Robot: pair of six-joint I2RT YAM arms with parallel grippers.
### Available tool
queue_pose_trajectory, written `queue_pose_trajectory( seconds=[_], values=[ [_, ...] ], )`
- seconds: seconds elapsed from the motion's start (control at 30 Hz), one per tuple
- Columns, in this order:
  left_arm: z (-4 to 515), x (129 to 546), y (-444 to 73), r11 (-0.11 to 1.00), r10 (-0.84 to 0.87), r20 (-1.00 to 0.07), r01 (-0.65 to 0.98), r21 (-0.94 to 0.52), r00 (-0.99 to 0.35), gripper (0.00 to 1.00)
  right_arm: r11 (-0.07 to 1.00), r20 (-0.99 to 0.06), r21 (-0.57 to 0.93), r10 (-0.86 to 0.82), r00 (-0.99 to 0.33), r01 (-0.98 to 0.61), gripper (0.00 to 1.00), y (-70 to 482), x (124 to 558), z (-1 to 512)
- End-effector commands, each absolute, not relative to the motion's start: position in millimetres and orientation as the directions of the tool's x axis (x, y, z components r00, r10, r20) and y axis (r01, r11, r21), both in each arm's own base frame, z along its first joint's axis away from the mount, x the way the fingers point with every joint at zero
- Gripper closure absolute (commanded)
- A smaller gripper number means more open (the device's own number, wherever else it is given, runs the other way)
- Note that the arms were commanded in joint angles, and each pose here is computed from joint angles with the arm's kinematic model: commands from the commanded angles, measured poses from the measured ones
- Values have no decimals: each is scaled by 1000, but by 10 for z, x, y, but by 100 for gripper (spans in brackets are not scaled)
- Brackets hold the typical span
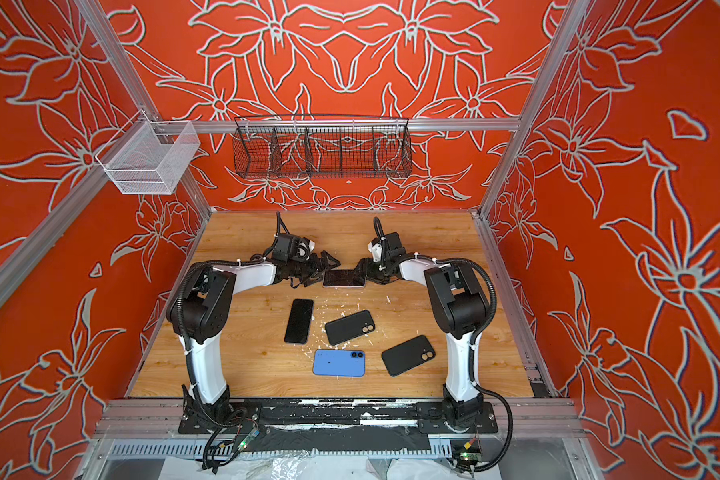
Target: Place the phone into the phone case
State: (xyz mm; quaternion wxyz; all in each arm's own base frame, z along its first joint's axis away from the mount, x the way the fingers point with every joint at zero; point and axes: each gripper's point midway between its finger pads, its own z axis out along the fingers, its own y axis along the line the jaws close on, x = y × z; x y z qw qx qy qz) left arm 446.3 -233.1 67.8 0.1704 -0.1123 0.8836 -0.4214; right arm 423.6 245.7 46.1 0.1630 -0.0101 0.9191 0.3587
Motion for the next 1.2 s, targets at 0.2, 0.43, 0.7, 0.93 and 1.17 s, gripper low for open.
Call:
queue_pose_trajectory(
  seconds=[0.2, 0.43, 0.7, 0.93, 1.17],
  values=[
    [700, 4448, -2515, 583, -314, -206, -16, -812, -927, 2, 540, -245, 830, 124, -962, -141, 36, 2745, 4028, 522],
    [700, 4423, -2541, 585, -303, -208, -10, -811, -930, 2, 461, -264, 871, 151, -953, -168, 36, 2814, 4064, 633],
    [695, 4414, -2556, 583, -303, -205, -10, -813, -931, 2, 449, -303, 869, 154, -940, -206, 39, 2796, 4051, 770],
    [706, 4408, -2544, 587, -305, -211, -9, -810, -929, 2, 475, -295, 865, 214, -931, -165, 50, 2646, 4104, 740],
    [699, 4403, -2531, 589, -307, -214, -9, -808, -927, 2, 482, -309, 861, 241, -920, -162, 52, 2512, 4083, 783]
  ],
)
